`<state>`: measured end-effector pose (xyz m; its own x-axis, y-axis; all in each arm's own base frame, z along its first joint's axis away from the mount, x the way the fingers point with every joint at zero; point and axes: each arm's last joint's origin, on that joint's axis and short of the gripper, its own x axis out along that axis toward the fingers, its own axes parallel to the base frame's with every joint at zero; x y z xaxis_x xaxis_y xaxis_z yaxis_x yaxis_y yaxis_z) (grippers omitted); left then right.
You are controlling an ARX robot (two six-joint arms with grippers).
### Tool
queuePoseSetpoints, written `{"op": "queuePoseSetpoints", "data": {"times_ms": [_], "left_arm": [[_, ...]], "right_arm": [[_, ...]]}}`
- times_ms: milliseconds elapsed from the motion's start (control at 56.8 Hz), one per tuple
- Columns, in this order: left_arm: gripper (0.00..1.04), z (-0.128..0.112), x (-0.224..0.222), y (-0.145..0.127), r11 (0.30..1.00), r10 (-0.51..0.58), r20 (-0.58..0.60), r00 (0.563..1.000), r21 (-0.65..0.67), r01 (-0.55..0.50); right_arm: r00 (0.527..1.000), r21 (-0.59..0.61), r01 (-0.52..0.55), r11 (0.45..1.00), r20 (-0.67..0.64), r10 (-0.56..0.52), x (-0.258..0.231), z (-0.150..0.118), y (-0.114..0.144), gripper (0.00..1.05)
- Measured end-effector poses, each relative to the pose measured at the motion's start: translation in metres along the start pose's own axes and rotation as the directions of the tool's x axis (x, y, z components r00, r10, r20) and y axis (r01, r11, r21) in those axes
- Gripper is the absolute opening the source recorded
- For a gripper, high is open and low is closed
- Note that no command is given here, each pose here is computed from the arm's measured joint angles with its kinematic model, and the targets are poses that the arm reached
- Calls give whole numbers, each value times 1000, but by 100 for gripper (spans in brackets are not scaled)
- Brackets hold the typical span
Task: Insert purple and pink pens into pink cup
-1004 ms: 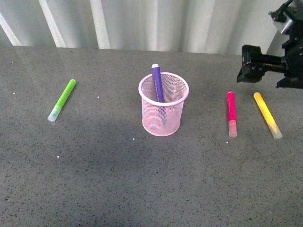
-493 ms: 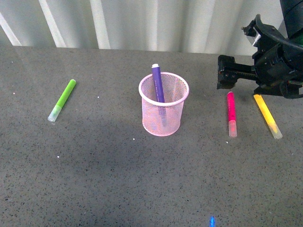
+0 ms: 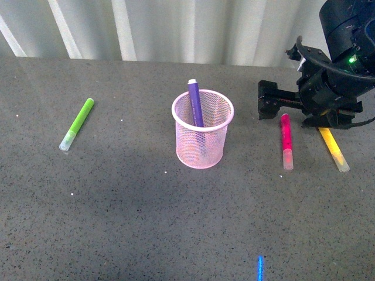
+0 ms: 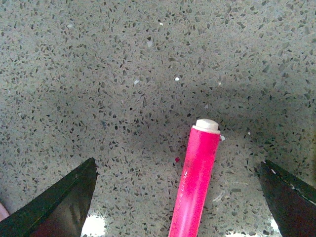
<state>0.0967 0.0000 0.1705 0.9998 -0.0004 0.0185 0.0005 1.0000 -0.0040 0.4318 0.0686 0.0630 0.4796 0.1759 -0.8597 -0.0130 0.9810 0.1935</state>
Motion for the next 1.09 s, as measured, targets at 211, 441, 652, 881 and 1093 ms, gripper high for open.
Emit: {"op": "queuePoseSetpoints", "data": {"times_ms": [211,441,652,881,1093], "left_arm": [[98,0,0,0,1000,0,0,1000,0,0],[98,0,0,0,1000,0,0,1000,0,0],[98,0,0,0,1000,0,0,1000,0,0],[98,0,0,0,1000,0,0,1000,0,0],[98,0,0,0,1000,0,0,1000,0,0]], "right_arm": [[1000,9,5,1000,-7,-5,9,2,0,98],[999,14,31,999,-5,-31,13,8,-3,71],[999,31,44,999,-4,-44,14,11,-12,41],[999,50,31,998,8,-32,12,14,-25,11],[997,68,-23,997,77,18,12,14,-28,11]]}}
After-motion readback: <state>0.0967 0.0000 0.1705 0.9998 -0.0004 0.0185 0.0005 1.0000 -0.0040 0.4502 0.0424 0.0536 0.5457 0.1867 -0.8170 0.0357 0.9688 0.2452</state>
